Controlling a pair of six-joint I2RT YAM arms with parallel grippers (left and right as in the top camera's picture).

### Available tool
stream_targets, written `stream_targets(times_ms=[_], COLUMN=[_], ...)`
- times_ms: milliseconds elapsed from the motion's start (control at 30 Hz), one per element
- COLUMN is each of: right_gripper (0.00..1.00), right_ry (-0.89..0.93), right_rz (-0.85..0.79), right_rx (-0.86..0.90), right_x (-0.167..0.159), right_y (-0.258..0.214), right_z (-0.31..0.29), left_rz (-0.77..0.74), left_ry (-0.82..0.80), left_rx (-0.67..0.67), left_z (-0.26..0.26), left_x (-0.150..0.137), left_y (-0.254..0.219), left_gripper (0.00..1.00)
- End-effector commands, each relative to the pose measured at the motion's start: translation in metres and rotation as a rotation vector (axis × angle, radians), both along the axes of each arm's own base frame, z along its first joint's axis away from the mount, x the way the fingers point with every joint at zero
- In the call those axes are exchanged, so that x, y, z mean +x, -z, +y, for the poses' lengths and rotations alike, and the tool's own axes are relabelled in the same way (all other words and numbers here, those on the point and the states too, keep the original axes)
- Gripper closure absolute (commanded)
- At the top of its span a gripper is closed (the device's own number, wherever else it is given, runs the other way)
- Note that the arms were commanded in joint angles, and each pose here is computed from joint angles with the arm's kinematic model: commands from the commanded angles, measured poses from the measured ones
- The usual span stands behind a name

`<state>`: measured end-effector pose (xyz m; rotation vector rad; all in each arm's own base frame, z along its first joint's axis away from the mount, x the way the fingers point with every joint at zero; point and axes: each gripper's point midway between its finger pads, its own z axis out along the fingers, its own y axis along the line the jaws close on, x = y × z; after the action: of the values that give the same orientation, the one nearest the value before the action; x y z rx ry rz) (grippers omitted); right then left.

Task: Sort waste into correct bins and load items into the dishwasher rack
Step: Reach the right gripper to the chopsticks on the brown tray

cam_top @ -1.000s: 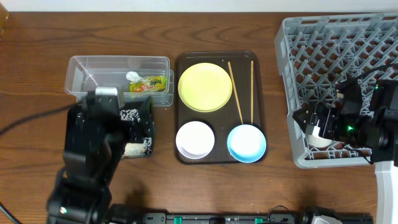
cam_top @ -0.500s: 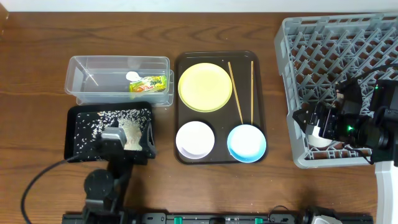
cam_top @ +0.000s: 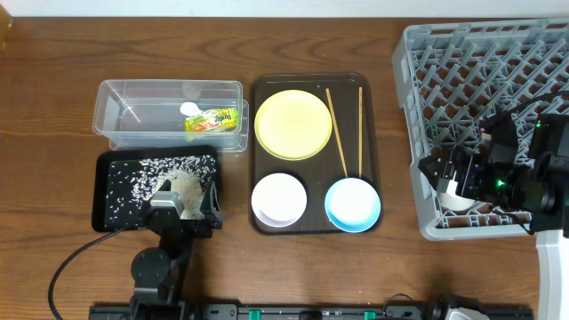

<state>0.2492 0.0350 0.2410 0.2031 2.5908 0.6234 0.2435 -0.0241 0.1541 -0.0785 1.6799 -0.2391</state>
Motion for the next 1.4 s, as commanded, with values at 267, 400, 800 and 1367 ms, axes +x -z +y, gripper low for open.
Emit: stream_targets(times_ms=[267,400,800,1367], right_gripper=[0.01,0.01,0.23,0.55], right_ry=[-0.016,-0.016,-0.115,-0.097], right_rz=[-0.019,-0.019,-0.13,0.083], right_rx=[-0.01,-0.01,0.167,-0.399], right_x=[0.0,0.0,0.027,0.101], right_y=[-0.005,-0.005,-0.033,0.13], right_z=[0.002,0.002,0.056,0.124], left_rz=[0.04,0.04,0.04,0.04], left_ry=[0.001,0.001,0.001,0.001], left_rx=[0.001,0.001,0.001,0.001], left_z=[0.0,0.0,0.0,0.0], left_x=[0.0,0.0,0.0,0.0], left_y=[0.015,0.015,0.015,0.015], left_gripper=[0.08,0.08,0.08,0.08])
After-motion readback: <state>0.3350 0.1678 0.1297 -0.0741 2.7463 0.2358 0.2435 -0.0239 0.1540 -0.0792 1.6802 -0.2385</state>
